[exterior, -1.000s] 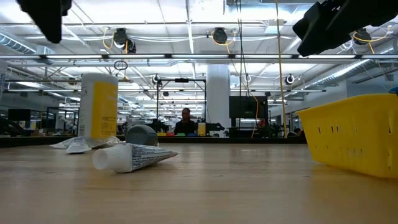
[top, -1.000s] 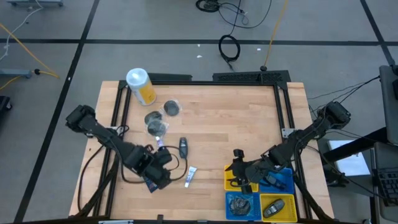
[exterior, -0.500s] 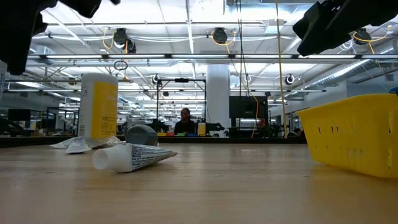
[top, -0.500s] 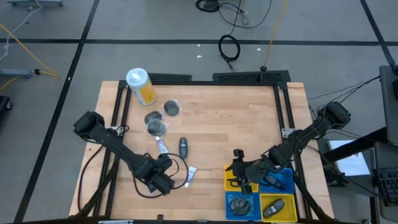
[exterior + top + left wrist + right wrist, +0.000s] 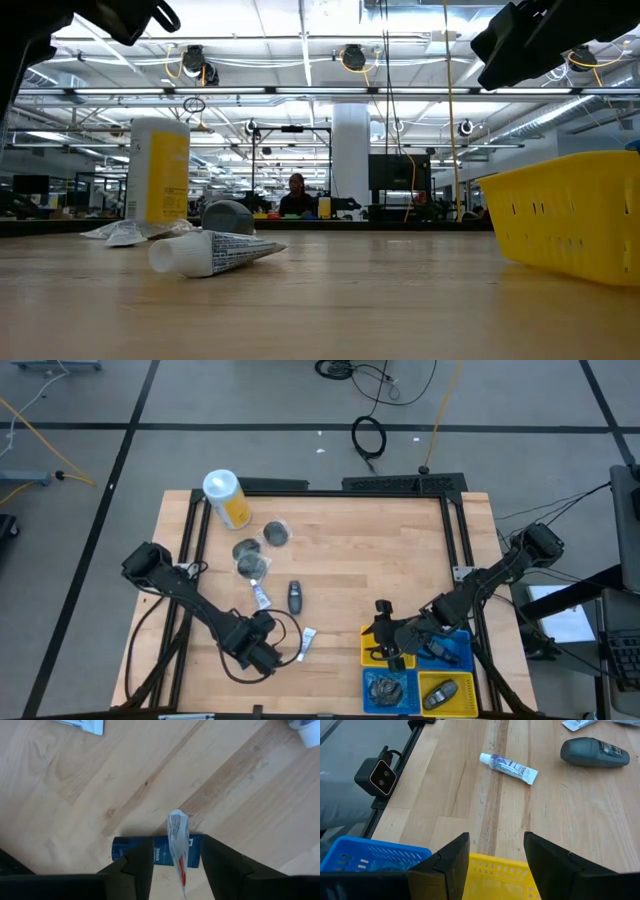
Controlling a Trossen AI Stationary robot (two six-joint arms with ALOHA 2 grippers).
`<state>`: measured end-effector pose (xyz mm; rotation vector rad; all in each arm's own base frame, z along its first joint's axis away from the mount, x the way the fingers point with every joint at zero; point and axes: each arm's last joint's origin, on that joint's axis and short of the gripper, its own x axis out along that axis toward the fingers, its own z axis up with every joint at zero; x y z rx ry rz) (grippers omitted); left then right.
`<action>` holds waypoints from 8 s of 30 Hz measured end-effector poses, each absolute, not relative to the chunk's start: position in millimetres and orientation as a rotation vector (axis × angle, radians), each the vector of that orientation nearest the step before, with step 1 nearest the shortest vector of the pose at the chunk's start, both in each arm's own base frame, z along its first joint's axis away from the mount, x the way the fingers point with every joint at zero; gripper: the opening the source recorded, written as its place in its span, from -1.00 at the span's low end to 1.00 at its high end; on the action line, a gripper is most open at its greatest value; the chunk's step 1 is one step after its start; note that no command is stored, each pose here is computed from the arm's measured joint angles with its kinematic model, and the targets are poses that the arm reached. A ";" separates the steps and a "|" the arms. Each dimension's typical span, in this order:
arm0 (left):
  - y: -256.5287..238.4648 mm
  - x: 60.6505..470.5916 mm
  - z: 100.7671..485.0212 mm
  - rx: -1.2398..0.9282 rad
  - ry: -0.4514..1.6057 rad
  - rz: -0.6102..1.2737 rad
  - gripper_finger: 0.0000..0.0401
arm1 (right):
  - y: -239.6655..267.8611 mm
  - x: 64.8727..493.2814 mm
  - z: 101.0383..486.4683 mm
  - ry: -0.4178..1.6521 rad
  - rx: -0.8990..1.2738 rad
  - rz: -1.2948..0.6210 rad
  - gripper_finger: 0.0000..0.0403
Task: Pick & Place Travel size toiletries
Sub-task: Put the white toothpaste into the top yellow bin
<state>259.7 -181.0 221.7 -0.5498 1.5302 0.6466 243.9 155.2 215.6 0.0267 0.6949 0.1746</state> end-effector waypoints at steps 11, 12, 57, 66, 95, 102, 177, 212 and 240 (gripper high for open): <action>-179.4 260.7 221.7 -0.532 1.539 0.625 -0.92 | 155.2 243.9 215.6 0.695 0.026 0.175 -0.10; -178.6 261.4 221.7 -0.535 1.539 0.627 -0.95 | 155.2 243.9 215.6 0.695 0.026 0.175 -0.10; -152.4 361.9 312.7 0.021 0.734 0.030 -1.00 | 142.6 262.2 228.3 0.528 0.006 0.142 -0.10; -142.6 367.5 313.6 0.046 0.719 0.037 -1.00 | 126.6 273.3 233.0 0.474 0.003 0.099 -0.10; -135.4 372.4 315.2 0.076 0.695 0.037 -1.00 | 116.6 277.6 229.7 0.497 -0.021 0.072 -0.75; -134.5 372.7 315.2 0.045 0.694 0.049 -0.96 | 116.4 277.4 229.1 0.503 -0.022 0.070 -0.75; -127.2 350.3 300.0 -0.054 0.924 0.240 0.07 | 168.8 187.3 196.7 1.192 0.359 0.017 -0.05; -68.8 285.8 226.9 -0.284 1.411 1.023 0.06 | 154.1 220.4 206.8 0.990 0.243 0.177 -0.11; -25.7 200.7 187.8 -1.132 0.801 1.286 0.07 | 154.3 219.8 206.6 0.982 0.146 0.229 -0.15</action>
